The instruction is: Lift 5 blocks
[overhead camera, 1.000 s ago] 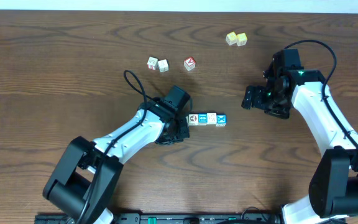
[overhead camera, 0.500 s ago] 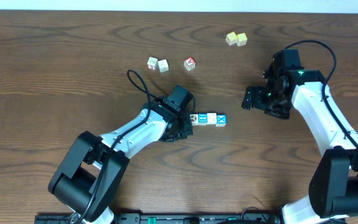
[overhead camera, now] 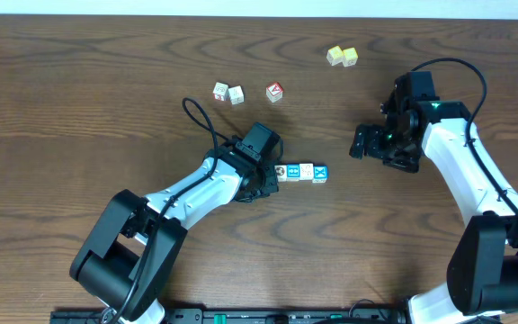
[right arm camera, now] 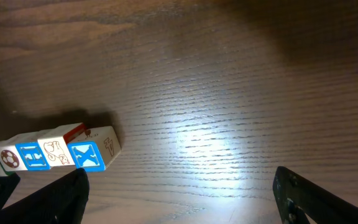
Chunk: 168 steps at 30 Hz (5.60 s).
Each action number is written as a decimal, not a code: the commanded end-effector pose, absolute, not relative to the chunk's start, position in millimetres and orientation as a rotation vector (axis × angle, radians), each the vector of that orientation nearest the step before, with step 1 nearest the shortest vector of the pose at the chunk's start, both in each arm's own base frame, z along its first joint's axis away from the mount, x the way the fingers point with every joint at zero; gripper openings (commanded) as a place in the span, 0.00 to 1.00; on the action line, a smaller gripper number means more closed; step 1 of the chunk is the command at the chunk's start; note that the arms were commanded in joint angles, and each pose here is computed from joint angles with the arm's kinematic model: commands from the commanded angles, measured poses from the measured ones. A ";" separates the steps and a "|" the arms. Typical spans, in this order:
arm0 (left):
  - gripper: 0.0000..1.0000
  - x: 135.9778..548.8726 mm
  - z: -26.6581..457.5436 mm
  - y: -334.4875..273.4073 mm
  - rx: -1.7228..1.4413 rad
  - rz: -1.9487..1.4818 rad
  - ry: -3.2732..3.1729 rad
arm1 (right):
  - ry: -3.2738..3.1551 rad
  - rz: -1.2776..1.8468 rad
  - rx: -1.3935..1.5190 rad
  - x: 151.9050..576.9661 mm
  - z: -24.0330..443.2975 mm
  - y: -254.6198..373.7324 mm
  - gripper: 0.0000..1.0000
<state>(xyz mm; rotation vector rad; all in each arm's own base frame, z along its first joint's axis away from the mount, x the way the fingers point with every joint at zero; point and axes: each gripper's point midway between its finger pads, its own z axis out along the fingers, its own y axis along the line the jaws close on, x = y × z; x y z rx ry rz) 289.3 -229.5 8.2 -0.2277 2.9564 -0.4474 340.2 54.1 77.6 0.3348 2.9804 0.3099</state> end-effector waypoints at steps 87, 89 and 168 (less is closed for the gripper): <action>0.08 314.9 86.9 -100.2 -0.532 -0.083 2.708 | 2.997 0.359 0.318 293.4 7.3 145.8 0.01; 0.08 314.9 86.9 -100.2 -0.532 -0.083 2.708 | 2.992 0.366 0.266 294.0 7.8 149.3 0.01; 0.07 308.8 88.5 -96.8 -0.447 -0.053 2.739 | 2.971 0.366 0.078 299.3 74.9 149.2 0.01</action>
